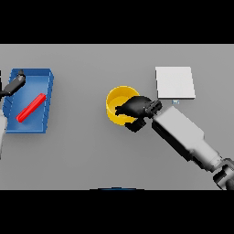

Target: Pick up the red beaker and tilt it to pour out 1 green nut into yellow bowl. Pick up the yellow bowl and place it on the metallic measuring scale.

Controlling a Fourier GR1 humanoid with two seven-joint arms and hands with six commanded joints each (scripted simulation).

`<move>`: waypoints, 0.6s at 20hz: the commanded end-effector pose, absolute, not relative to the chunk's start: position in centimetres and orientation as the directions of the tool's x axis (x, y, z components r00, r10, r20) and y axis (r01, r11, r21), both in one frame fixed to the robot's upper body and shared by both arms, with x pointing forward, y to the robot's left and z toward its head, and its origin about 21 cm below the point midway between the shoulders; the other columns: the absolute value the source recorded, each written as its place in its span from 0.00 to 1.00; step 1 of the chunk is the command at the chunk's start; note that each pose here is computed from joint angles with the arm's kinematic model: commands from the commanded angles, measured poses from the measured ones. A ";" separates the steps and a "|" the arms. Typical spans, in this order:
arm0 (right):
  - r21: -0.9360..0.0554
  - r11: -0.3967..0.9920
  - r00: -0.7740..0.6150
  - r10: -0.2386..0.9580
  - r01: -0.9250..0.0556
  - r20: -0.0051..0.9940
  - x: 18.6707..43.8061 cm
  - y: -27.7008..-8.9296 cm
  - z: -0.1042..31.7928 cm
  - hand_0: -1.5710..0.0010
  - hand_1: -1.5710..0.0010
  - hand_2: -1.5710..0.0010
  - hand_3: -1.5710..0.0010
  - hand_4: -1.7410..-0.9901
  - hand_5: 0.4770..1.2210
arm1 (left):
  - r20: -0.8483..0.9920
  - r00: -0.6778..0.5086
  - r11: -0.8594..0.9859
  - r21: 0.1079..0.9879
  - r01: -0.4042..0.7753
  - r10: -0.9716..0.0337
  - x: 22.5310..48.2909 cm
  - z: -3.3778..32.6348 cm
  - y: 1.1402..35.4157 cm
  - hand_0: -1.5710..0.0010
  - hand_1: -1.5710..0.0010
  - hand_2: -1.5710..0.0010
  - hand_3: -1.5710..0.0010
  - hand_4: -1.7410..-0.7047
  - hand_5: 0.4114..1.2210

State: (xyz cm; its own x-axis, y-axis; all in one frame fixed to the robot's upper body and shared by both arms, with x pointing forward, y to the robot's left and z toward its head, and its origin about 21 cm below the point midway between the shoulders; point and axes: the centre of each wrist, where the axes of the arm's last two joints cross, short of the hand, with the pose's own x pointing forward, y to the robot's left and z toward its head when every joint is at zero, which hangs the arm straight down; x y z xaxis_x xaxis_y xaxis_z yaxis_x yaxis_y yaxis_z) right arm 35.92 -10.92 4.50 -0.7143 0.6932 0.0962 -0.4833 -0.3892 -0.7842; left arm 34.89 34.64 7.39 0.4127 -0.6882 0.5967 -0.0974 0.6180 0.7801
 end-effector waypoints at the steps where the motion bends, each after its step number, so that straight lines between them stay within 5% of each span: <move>1: -0.788 -0.386 -0.722 0.684 -0.479 0.104 36.1 -11.0 4.7 0.57 0.58 0.61 0.80 0.46 0.67 | 0.599 0.410 0.618 0.780 -0.103 -0.688 34.9 7.6 34.6 1.00 1.00 1.00 1.00 0.95 0.36; 4: -0.771 -0.391 -0.718 0.686 -0.503 0.121 35.9 -11.3 4.8 0.29 0.30 0.31 0.55 0.24 0.83 | 0.593 0.412 0.612 0.784 -0.102 -0.692 34.9 7.6 34.6 1.00 1.00 1.00 1.00 0.95 0.36; 8: -0.763 -0.395 -0.723 0.677 -0.511 0.134 36.4 -11.3 4.9 0.12 0.12 0.21 0.23 0.10 0.93 | 0.588 0.402 0.607 0.789 -0.095 -0.702 34.8 7.8 34.2 1.00 1.00 1.00 1.00 0.96 0.35; 12: -0.778 -0.377 -0.710 0.693 -0.502 0.122 35.9 -11.2 5.1 0.05 0.05 0.18 0.12 0.04 0.97 | 0.584 0.411 0.604 0.791 -0.095 -0.700 34.8 7.6 34.2 1.00 1.00 1.00 1.00 0.97 0.34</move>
